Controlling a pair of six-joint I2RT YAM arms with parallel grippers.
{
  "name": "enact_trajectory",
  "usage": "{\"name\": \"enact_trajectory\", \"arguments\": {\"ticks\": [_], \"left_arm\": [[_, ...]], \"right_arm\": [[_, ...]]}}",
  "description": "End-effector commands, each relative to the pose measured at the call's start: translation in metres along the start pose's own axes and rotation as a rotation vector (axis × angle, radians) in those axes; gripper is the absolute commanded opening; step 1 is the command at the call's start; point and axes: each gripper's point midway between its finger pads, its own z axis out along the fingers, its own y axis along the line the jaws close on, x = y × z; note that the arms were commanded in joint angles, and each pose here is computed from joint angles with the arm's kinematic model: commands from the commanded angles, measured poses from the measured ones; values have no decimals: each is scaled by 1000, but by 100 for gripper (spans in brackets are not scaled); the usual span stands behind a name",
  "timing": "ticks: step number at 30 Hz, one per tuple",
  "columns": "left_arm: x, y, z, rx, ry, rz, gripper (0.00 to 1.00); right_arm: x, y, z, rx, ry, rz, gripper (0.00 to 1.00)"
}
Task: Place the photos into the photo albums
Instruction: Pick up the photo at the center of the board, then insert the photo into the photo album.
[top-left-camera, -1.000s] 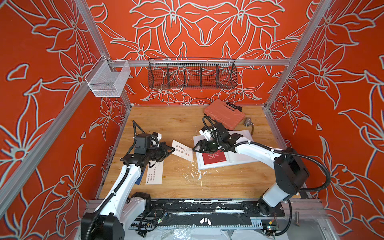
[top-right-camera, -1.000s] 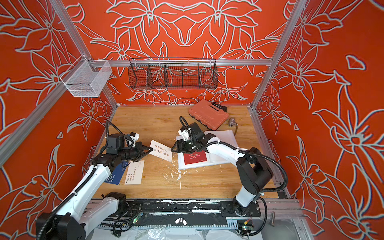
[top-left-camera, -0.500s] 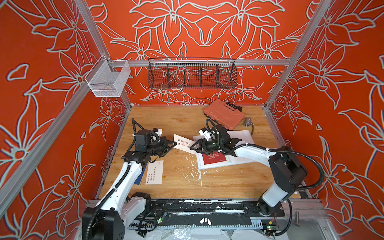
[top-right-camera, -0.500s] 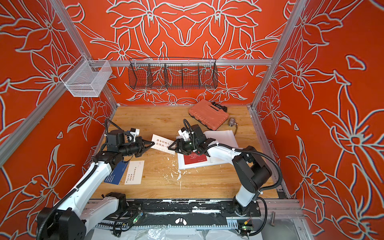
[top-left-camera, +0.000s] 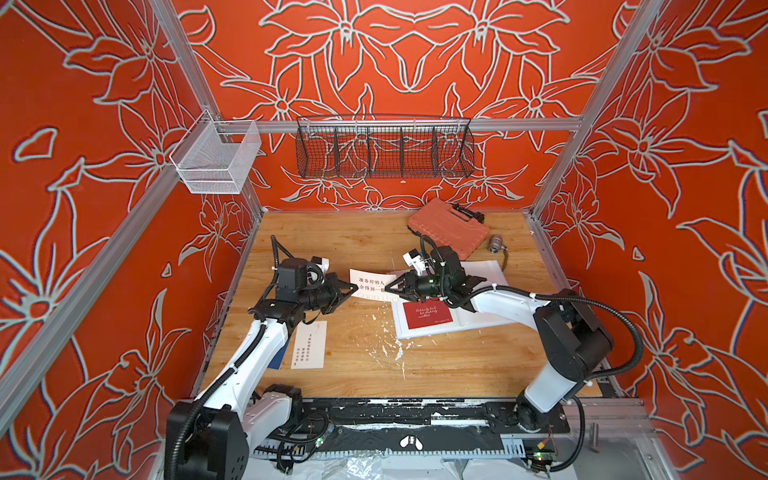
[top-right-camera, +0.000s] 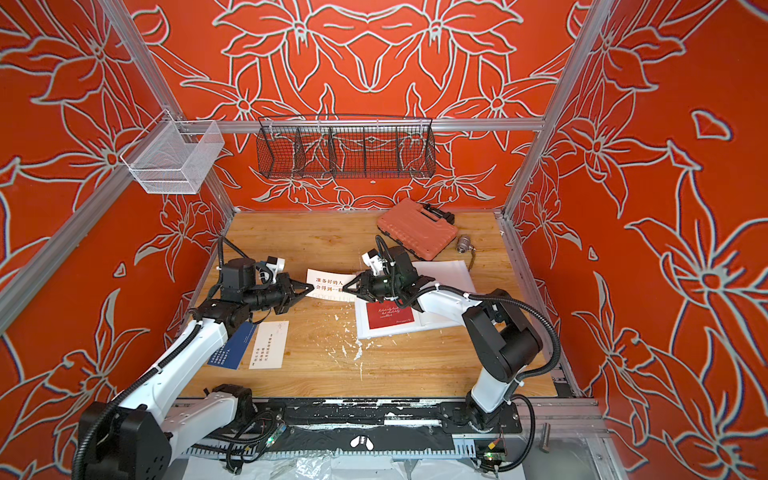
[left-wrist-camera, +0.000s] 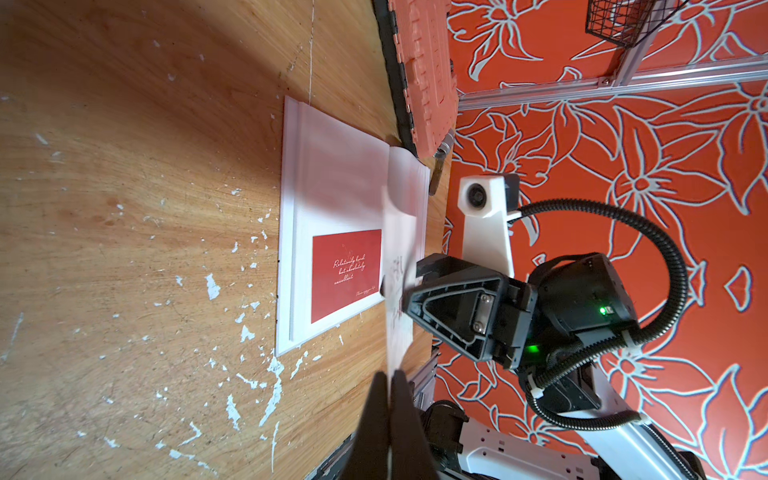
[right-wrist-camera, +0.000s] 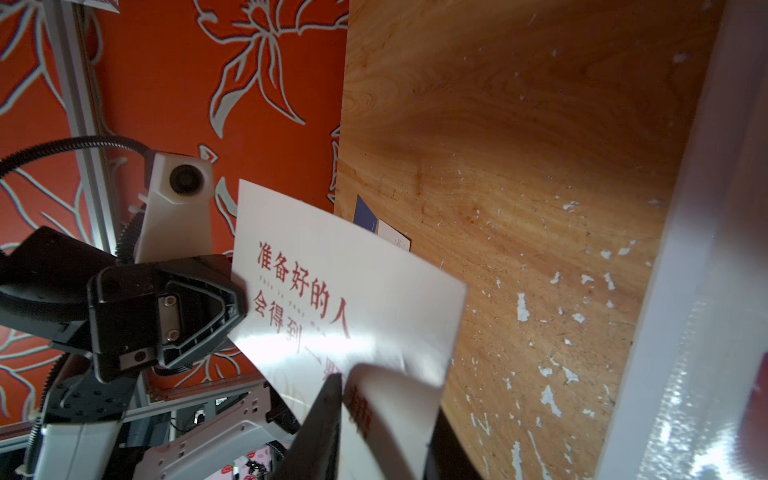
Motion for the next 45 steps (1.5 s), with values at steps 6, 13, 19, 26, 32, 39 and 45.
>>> {"name": "enact_trajectory", "arguments": {"ticks": [6, 13, 19, 26, 32, 39, 45], "left_arm": [[-4, -1, 8, -24, 14, 38, 0], [-19, -4, 22, -82, 22, 131, 52], [-45, -21, 57, -130, 41, 258, 63], [-59, -12, 104, -207, 159, 303, 64], [-58, 5, 137, -266, 223, 338, 64], [-44, 26, 179, -311, 315, 301, 64], [-39, 43, 188, -345, 340, 264, 64]], "right_arm": [[-3, 8, -9, -23, -7, -29, 4], [-23, -2, -28, 42, 1, -82, 0], [-49, -28, -76, 198, -3, -120, 0], [-70, -72, -156, 456, -28, -114, 0], [-84, -105, -194, 639, 27, -132, 0], [-100, -120, -212, 714, 46, -163, 0], [-105, -137, -222, 787, 66, -182, 0]]}}
